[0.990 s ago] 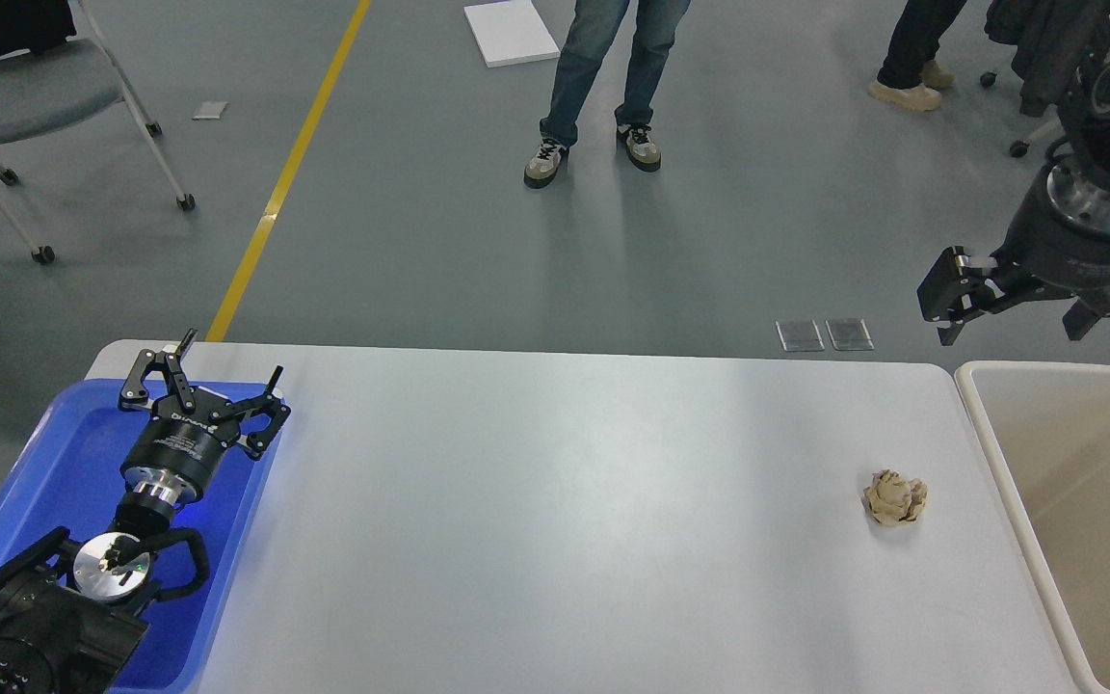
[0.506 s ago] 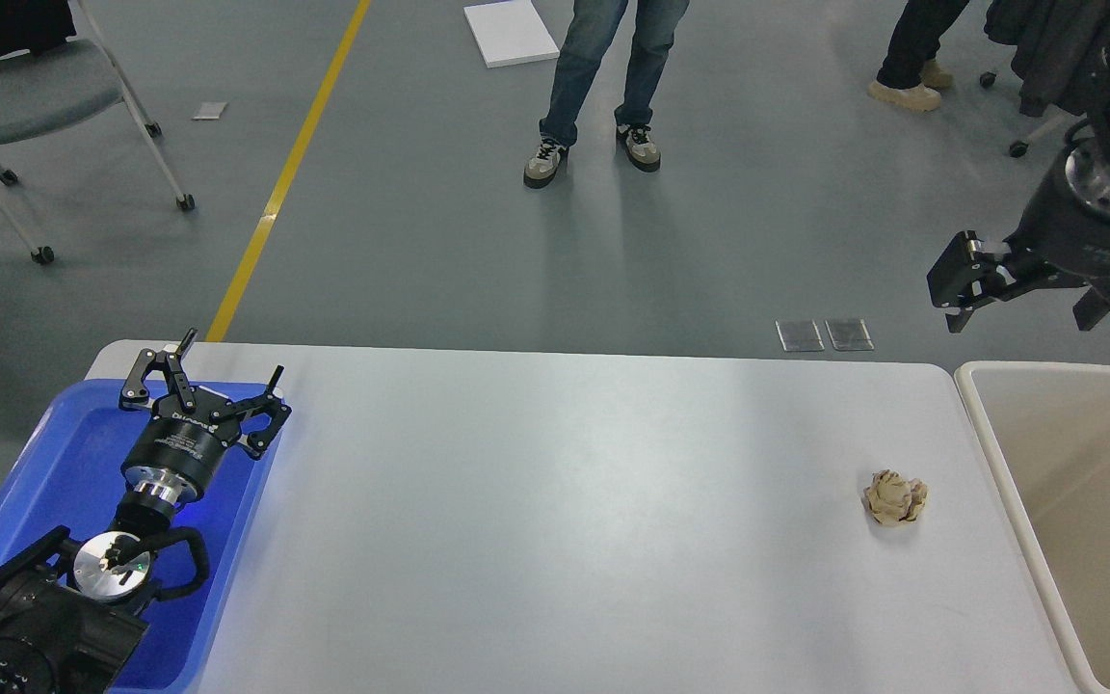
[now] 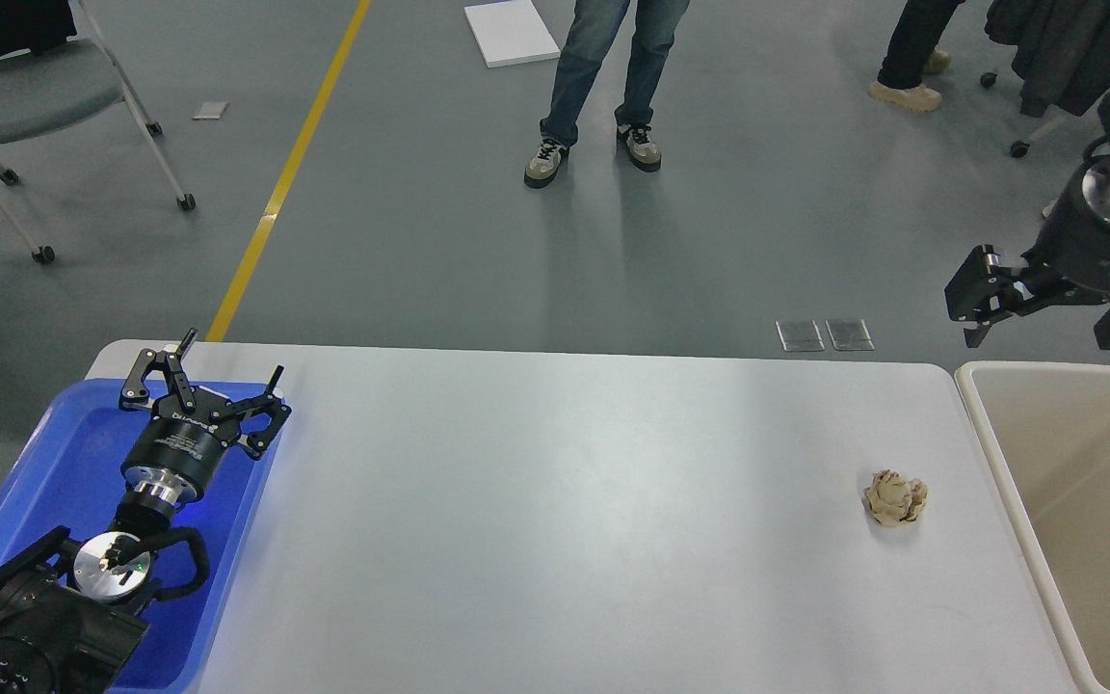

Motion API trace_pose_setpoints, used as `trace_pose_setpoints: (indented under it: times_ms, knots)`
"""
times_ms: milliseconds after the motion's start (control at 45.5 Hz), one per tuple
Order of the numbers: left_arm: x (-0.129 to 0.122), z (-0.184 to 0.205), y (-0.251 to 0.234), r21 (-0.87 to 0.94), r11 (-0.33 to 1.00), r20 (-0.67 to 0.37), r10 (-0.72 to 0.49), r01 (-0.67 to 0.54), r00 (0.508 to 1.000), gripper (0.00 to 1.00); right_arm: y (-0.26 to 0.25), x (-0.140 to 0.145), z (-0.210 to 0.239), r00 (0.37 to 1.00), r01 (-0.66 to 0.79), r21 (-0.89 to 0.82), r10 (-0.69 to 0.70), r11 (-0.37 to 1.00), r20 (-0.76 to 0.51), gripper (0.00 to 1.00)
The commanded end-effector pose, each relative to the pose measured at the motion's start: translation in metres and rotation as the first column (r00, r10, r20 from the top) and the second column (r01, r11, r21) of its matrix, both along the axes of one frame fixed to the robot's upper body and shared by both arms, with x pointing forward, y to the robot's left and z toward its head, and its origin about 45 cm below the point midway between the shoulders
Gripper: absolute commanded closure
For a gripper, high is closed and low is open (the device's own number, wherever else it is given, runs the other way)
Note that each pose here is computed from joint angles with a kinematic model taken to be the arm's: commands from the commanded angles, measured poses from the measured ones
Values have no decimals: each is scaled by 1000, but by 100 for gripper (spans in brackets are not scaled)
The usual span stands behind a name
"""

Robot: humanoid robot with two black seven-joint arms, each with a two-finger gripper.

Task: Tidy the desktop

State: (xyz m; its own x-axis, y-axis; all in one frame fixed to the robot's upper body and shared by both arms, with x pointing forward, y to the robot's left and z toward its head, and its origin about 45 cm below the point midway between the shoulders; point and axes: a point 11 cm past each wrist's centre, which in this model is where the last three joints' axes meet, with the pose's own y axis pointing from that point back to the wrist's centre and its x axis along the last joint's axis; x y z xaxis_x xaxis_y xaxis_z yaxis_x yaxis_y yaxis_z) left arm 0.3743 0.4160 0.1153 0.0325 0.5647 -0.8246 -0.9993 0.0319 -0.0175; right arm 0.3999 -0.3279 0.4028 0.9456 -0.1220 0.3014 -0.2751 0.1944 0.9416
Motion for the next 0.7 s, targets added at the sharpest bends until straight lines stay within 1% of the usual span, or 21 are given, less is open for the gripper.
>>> trace_pose_setpoints:
  times_ms: [0, 286, 418, 528, 682]
  knots:
    - [0, 0, 0, 0, 1000, 0, 0, 0, 1000, 0, -3, -1, 2, 1000, 14, 2, -14, 1000, 5, 0]
    - [0, 0, 0, 0, 1000, 0, 0, 0, 1000, 0, -1, 2, 8, 1000, 10, 9, -11, 1000, 23, 0]
    - [0, 0, 0, 0, 1000, 0, 0, 0, 1000, 0, 4, 9, 14, 998, 14, 37, -16, 999, 53, 0]
    - [0, 0, 0, 0, 1000, 0, 0, 0, 1000, 0, 2, 8, 1, 999, 29, 50, -31, 998, 29, 1]
    - [0, 0, 0, 0, 1000, 0, 0, 0, 1000, 0, 2, 1, -36, 998, 38, 62, -34, 997, -57, 0]
